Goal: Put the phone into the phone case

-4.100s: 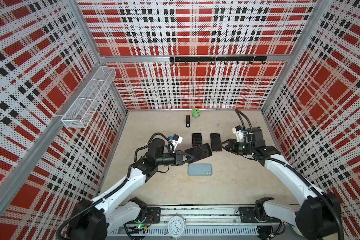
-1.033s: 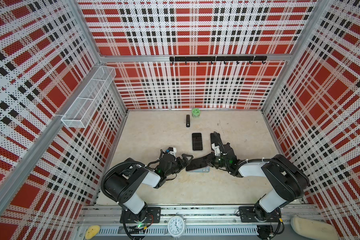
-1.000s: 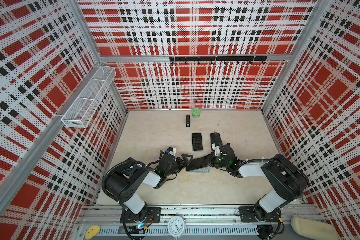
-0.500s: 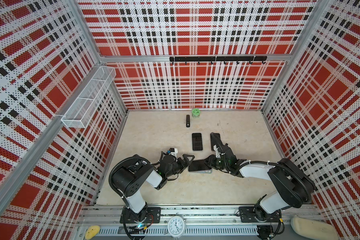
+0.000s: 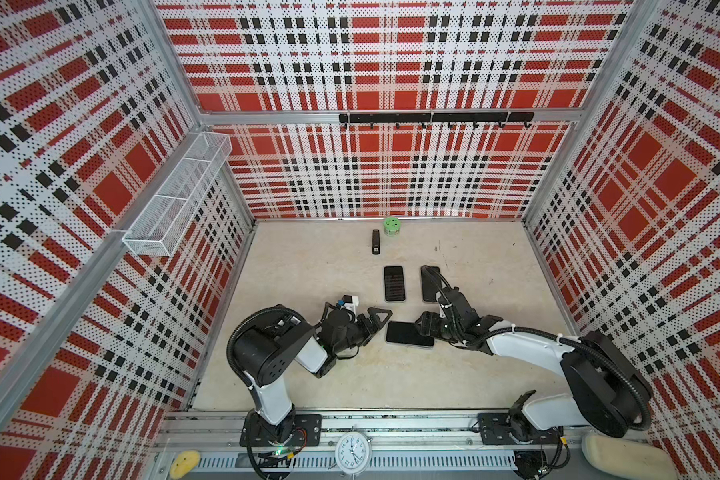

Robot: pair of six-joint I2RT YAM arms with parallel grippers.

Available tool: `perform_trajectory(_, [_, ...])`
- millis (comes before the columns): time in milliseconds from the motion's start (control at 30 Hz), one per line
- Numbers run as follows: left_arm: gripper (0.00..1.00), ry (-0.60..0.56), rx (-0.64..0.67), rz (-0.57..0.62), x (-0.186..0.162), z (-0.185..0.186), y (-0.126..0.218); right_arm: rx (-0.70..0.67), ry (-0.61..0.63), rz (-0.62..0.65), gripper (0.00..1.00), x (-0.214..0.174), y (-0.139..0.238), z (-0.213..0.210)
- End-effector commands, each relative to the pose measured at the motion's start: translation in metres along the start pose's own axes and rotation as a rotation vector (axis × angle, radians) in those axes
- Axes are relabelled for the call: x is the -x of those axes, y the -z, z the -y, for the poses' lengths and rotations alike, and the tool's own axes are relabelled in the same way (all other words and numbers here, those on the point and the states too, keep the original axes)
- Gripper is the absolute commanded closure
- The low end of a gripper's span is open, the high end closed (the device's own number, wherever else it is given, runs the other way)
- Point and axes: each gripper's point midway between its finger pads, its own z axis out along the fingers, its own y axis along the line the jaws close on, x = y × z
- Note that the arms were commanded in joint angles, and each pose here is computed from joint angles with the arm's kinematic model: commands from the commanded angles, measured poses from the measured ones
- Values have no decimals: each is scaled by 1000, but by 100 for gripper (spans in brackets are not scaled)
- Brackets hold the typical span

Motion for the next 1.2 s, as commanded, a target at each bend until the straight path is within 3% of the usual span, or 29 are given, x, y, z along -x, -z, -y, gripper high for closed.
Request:
perform_trajectory(0, [1,8,153,-58,-15,-34,4,-68,18,49,21,11,11,9])
perform_trajectory(267, [1,-83,228,-109,-20,-27,6,-72,9,47,19,6,19,14])
perform_trajectory(400, [0,-167,278,-153,-24,-17,7,14,-11,7,20,-4,15,8])
perform_trajectory(533, [0,-178,301,-200,-29,-16,9,102,-40,-25,19,-11,12,4])
perform_trajectory(733, [0,-180,267,-267,-43,-10,0,216,-98,-82,19,-22,4,0])
perform_trajectory(1167, [16,-193,167,-311,-58,15,-11,428,-146,-152,20,-30,-13,-21])
